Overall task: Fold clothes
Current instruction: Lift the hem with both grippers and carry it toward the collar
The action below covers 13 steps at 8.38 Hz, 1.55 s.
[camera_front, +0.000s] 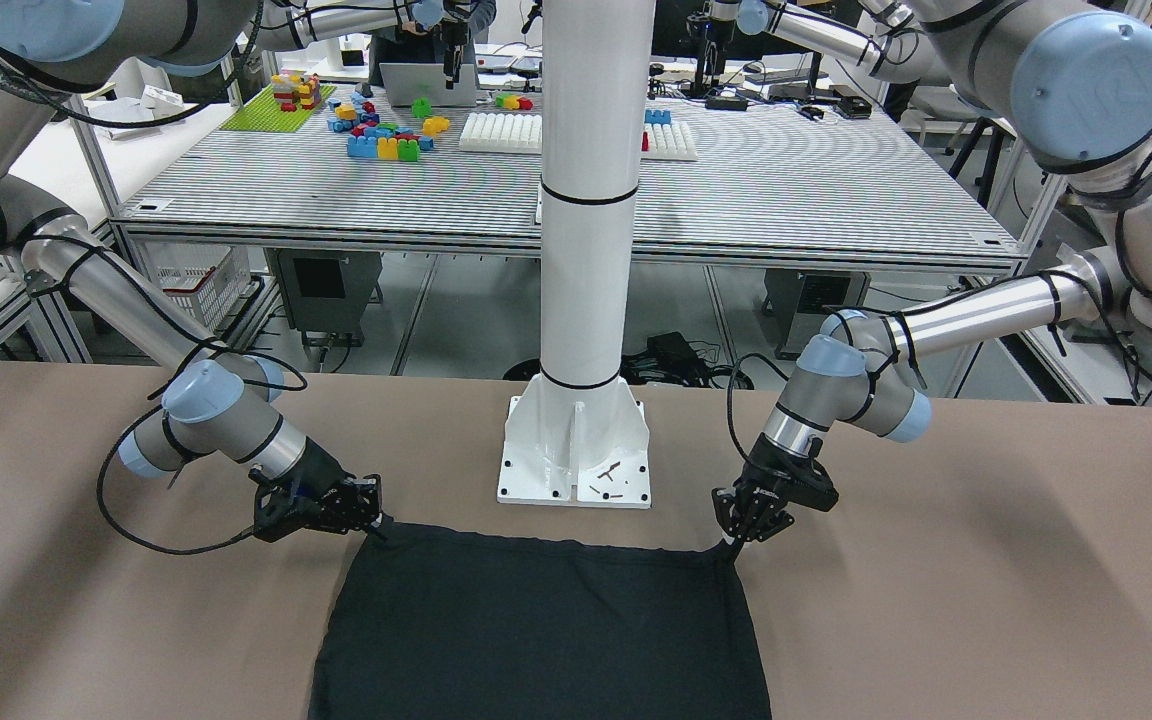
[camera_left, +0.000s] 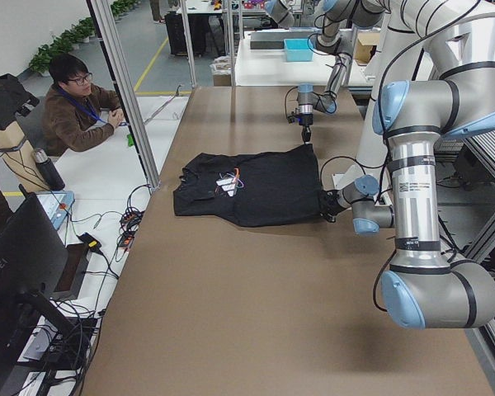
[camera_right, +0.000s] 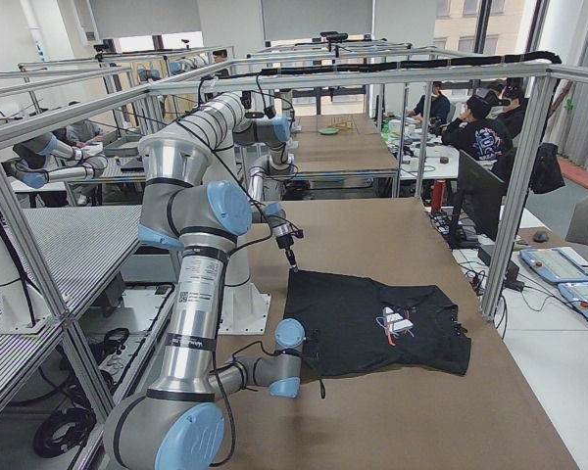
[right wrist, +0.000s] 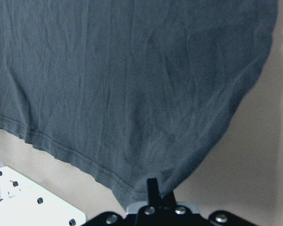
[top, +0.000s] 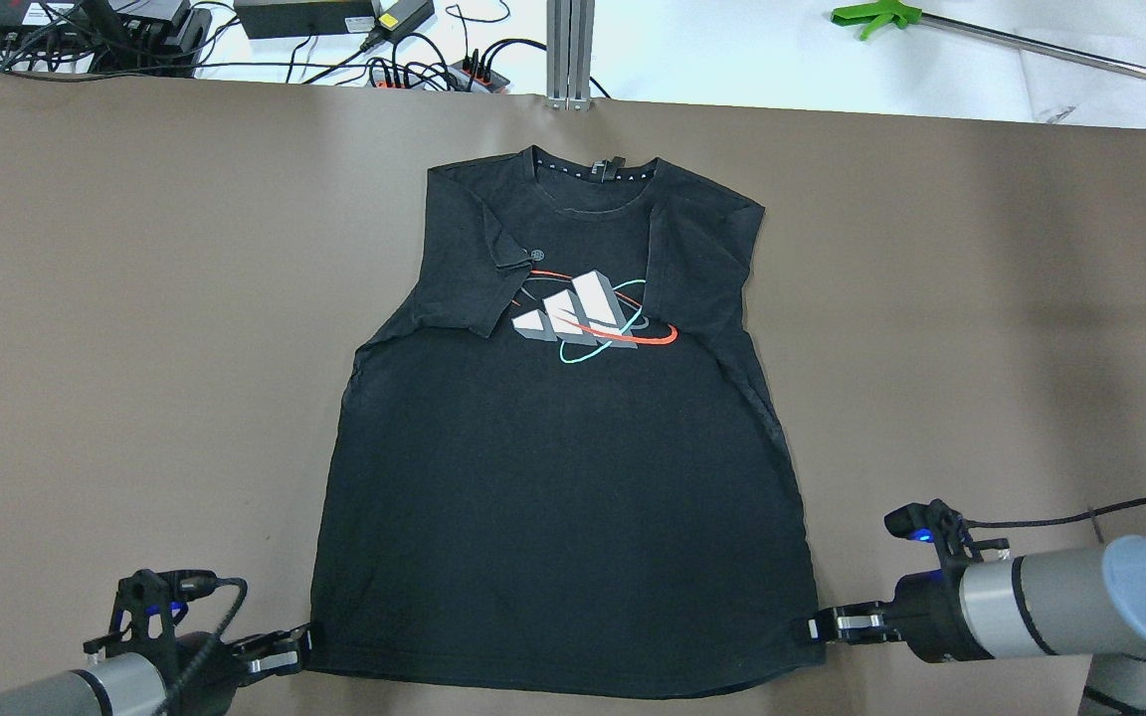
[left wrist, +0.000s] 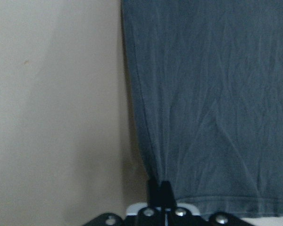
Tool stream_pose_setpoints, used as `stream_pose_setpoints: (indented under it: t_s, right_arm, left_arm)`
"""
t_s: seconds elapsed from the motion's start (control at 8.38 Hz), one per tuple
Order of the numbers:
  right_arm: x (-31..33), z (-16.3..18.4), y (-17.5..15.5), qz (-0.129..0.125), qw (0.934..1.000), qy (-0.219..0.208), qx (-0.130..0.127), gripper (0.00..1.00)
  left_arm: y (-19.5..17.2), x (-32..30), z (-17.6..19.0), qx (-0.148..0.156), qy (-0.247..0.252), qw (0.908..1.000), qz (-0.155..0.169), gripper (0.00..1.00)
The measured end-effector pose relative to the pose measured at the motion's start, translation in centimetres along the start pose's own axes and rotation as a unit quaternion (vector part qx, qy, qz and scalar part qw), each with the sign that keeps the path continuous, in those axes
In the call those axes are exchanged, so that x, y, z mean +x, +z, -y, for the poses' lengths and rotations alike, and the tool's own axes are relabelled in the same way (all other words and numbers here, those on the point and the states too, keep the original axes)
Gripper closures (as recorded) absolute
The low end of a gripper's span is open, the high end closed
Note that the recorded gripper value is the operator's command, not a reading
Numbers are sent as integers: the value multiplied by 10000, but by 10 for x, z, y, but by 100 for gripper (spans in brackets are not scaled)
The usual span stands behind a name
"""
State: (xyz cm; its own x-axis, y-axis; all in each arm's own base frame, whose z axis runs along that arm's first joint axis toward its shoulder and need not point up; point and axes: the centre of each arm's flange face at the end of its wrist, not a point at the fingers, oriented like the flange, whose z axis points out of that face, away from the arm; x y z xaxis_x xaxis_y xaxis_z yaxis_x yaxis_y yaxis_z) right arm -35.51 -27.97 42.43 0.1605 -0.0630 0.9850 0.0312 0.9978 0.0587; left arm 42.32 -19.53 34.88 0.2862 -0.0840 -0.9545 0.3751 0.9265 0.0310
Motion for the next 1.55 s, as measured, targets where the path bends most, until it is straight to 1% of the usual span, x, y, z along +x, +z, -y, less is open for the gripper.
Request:
stream_pose_setpoints:
  t_s: [0.12, 0.24, 0.36, 0.48, 0.72, 0.84, 0.95, 1.07, 1.19, 1.55]
  right_arm:
    - [-2, 13, -25, 102, 9998, 25, -142, 100]
    - [-6, 19, -51, 216, 9993, 25, -295, 100]
    - [-13, 15, -74, 333, 9983, 9, -479, 100]
    - [-25, 10, -98, 477, 9967, 47, -652, 100]
    - [-53, -8, -134, 910, 9911, 146, -965, 100]
    - [-61, -19, -148, 1172, 9862, 130, -1159, 100]
    - [-64, -27, -159, 1371, 9820, 134, -1293, 100]
    - [-63, -27, -163, 1464, 9804, 163, -1311, 100]
    - [-57, -14, -164, 1472, 9819, 219, -1172, 100]
    - [-39, 53, -161, 1359, 9883, 422, -549, 100]
  left_arm:
    - [-22, 7, 22, -191, -101, 9997, -110, 100]
    - [-44, 17, 38, -396, -183, 9987, -269, 100]
    - [-63, 29, 44, -598, -220, 9969, -457, 100]
    - [-85, 45, 44, -842, -195, 9938, -700, 100]
    - [-132, 78, 34, -1411, -109, 9823, -1229, 100]
    - [-149, 88, 29, -1650, -54, 9761, -1416, 100]
    - [-158, 93, 27, -1782, -13, 9723, -1510, 100]
    - [-160, 94, 28, -1805, 5, 9717, -1522, 100]
    - [-157, 91, 34, -1705, -6, 9743, -1474, 100]
    - [-143, 71, 79, -1170, -110, 9859, -1195, 100]
